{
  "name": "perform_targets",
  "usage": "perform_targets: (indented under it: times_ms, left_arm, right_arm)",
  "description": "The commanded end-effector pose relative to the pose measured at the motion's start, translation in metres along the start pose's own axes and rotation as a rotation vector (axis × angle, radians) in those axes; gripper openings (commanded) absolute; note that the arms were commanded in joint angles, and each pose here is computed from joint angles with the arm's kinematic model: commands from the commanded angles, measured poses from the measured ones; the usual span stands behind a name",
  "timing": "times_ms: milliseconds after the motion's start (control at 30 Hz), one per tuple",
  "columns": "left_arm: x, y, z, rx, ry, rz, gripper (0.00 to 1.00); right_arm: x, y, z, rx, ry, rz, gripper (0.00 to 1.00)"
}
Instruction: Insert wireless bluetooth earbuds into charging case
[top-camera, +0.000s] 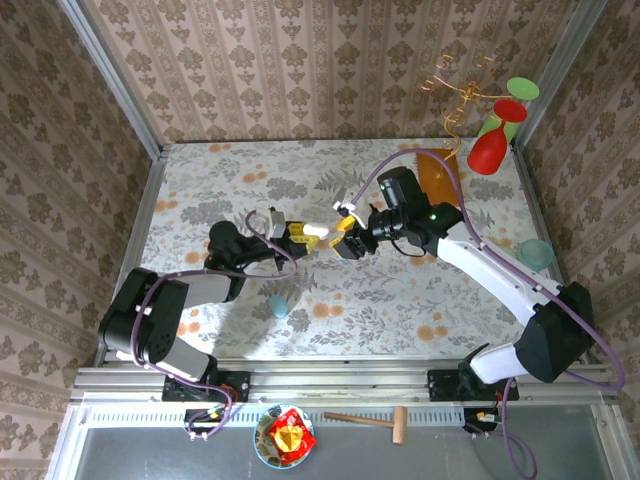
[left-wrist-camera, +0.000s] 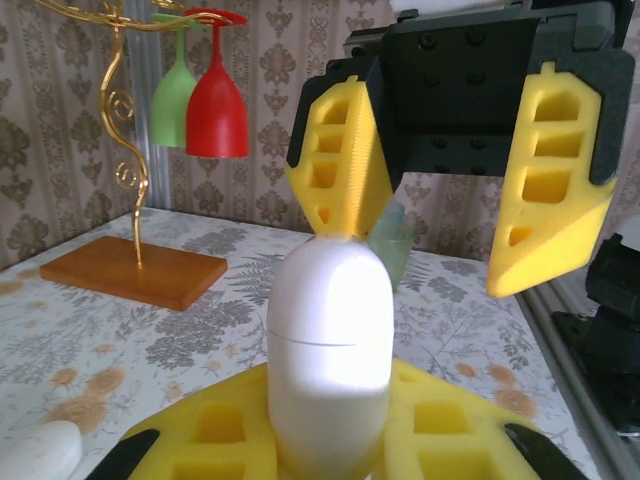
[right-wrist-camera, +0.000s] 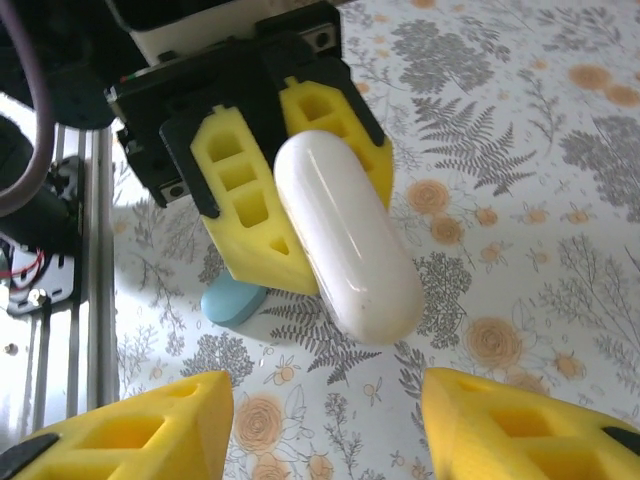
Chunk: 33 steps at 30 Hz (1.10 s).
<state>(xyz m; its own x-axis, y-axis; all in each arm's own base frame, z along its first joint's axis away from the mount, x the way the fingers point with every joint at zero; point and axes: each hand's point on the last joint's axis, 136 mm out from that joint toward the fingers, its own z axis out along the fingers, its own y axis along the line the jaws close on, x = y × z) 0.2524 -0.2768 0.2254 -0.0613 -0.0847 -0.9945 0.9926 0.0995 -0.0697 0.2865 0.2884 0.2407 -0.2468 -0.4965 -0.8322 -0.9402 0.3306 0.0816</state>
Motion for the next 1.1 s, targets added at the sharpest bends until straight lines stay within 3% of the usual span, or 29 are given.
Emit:
perform_targets:
  times_ms: [0, 367, 500, 600, 700, 800, 967, 1067]
  left_arm:
    - [-0.020, -0.014, 0.004, 0.078, -0.028, 0.040, 0.00]
    - [-0.017, -0.017, 0.008, 0.101, -0.021, 0.026, 0.00]
    - [-0.015, -0.015, 0.010, 0.106, -0.017, 0.018, 0.00]
    - [-0.015, -0.014, 0.011, 0.107, -0.016, 0.017, 0.00]
    - [-0.015, -0.012, 0.011, 0.103, -0.017, 0.018, 0.01]
    - [-0.014, -0.010, 0.011, 0.091, -0.020, 0.031, 0.18]
    - [-0.013, 0.000, 0.008, 0.012, -0.033, 0.052, 0.65]
    - [-0.013, 0.011, 0.000, -0.096, -0.045, 0.118, 0.79]
  right_arm:
    - [-0.003, 0.009, 0.004, -0.070, -0.011, -0.080, 0.48]
    - [-0.016, 0.007, 0.017, -0.127, -0.060, -0.055, 0.33]
    - [-0.014, 0.006, 0.020, -0.134, -0.047, -0.052, 0.31]
    - [-0.013, 0.007, 0.019, -0.136, -0.038, -0.057, 0.21]
    - [-0.009, 0.008, 0.017, -0.132, -0.028, -0.059, 0.17]
    - [-0.006, 0.005, 0.016, -0.118, -0.026, -0.050, 0.14]
    - [0.004, -0.015, 0.020, -0.030, -0.005, 0.024, 0.14]
    - [0.018, -0.044, 0.027, 0.080, 0.034, 0.159, 0.14]
